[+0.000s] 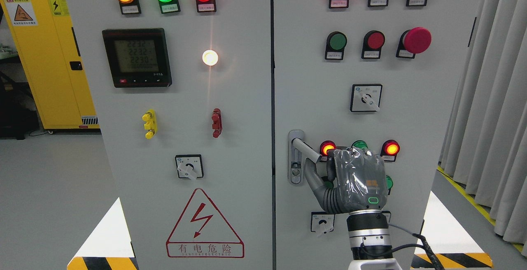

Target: Release door handle

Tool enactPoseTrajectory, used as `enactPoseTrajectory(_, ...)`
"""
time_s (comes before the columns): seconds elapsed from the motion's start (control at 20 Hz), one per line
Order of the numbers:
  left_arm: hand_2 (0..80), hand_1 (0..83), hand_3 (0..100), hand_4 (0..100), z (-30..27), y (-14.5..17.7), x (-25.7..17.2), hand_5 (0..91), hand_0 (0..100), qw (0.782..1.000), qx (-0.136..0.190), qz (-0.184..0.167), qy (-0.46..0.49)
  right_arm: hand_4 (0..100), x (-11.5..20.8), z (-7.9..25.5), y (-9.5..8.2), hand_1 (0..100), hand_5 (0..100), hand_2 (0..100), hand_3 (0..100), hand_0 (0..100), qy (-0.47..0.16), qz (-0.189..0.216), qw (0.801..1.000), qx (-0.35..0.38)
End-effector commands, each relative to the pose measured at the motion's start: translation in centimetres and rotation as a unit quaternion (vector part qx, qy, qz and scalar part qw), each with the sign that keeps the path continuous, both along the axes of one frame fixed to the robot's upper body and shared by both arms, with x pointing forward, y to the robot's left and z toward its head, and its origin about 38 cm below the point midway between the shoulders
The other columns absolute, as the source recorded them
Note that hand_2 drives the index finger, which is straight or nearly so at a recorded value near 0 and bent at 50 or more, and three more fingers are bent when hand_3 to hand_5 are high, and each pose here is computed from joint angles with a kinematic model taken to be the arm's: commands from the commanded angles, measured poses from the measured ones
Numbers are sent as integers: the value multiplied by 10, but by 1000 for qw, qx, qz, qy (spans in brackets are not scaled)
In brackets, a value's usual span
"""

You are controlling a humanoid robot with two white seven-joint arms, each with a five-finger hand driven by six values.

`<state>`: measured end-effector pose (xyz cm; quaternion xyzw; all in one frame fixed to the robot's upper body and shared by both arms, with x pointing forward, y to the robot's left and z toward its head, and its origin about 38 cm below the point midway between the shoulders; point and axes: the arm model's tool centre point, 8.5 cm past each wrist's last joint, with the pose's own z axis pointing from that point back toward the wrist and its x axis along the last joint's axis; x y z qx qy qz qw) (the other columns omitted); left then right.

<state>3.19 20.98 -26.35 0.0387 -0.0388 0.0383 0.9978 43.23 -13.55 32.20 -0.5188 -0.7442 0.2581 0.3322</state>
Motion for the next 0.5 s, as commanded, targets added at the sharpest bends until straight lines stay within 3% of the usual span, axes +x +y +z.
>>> enactPoseTrajectory(0.0, 0, 556, 0, 0, 0, 0, 4, 0, 120, 1000, 0, 0, -6, 1000, 0, 1, -1, 395, 1000, 984, 1000, 538, -1, -1, 1000, 0)
enactPoseTrajectory(0.45, 0, 556, 0, 0, 0, 0, 4, 0, 120, 1000, 0, 0, -6, 1000, 0, 2, -1, 395, 1000, 984, 1000, 534, -3, -1, 1000, 1)
